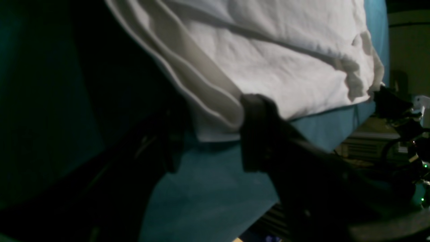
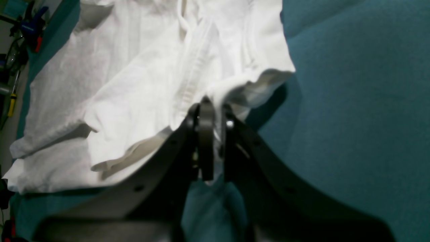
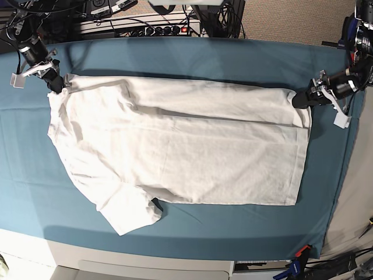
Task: Fold the T-shirt properly
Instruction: 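Grasp the folded edge near the hem with the left gripper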
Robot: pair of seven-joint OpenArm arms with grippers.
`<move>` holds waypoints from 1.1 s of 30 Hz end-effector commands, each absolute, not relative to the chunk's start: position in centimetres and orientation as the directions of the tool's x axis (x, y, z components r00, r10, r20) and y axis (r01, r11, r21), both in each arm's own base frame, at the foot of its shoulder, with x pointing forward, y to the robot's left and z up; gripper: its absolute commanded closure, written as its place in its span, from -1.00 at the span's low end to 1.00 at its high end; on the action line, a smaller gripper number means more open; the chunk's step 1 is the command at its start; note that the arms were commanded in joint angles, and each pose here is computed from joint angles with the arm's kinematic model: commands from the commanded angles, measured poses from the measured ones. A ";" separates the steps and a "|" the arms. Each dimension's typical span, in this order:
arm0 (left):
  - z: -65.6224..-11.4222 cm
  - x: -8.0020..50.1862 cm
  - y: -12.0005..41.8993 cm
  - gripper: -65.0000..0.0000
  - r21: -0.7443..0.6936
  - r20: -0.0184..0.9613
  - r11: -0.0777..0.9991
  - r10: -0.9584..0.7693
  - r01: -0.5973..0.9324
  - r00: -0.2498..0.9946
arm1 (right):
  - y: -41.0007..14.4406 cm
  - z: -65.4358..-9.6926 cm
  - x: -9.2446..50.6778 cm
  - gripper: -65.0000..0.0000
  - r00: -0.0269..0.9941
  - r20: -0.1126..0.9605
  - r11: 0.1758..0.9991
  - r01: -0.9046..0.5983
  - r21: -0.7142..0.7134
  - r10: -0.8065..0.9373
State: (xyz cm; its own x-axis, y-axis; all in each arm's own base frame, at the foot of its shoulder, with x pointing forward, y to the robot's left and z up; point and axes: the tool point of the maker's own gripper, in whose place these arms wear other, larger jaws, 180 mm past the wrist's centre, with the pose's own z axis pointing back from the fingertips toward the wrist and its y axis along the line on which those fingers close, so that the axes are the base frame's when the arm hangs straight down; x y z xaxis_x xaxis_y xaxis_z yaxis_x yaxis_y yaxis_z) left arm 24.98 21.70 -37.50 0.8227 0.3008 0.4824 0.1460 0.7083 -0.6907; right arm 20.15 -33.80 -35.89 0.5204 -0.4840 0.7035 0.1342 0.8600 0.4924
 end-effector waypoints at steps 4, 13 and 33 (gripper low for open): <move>-36.2 25.9 22.3 0.16 -0.682 0.519 0.710 0.299 0.176 0.801 | -34.7 -34.3 20.7 1.00 0.485 0.742 0.874 0.112 0.473 -0.464; -35.7 25.9 21.9 0.16 -0.695 0.525 0.691 0.302 0.197 0.796 | -34.7 -34.3 20.8 1.00 0.484 0.742 0.874 0.112 0.473 -0.464; -34.1 27.7 21.6 0.16 -0.679 0.577 0.685 0.279 0.262 0.768 | -34.7 -34.3 20.7 1.00 0.485 0.742 0.874 0.112 0.473 -0.464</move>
State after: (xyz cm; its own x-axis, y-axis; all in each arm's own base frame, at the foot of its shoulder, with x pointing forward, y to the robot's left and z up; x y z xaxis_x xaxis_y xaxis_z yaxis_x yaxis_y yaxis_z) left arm 26.78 21.12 -35.55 0.7949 0.2744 0.5411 0.2317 0.6870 -0.6888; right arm 20.15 -33.80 -35.89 0.5204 -0.4840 0.7035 0.1342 0.8600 0.4924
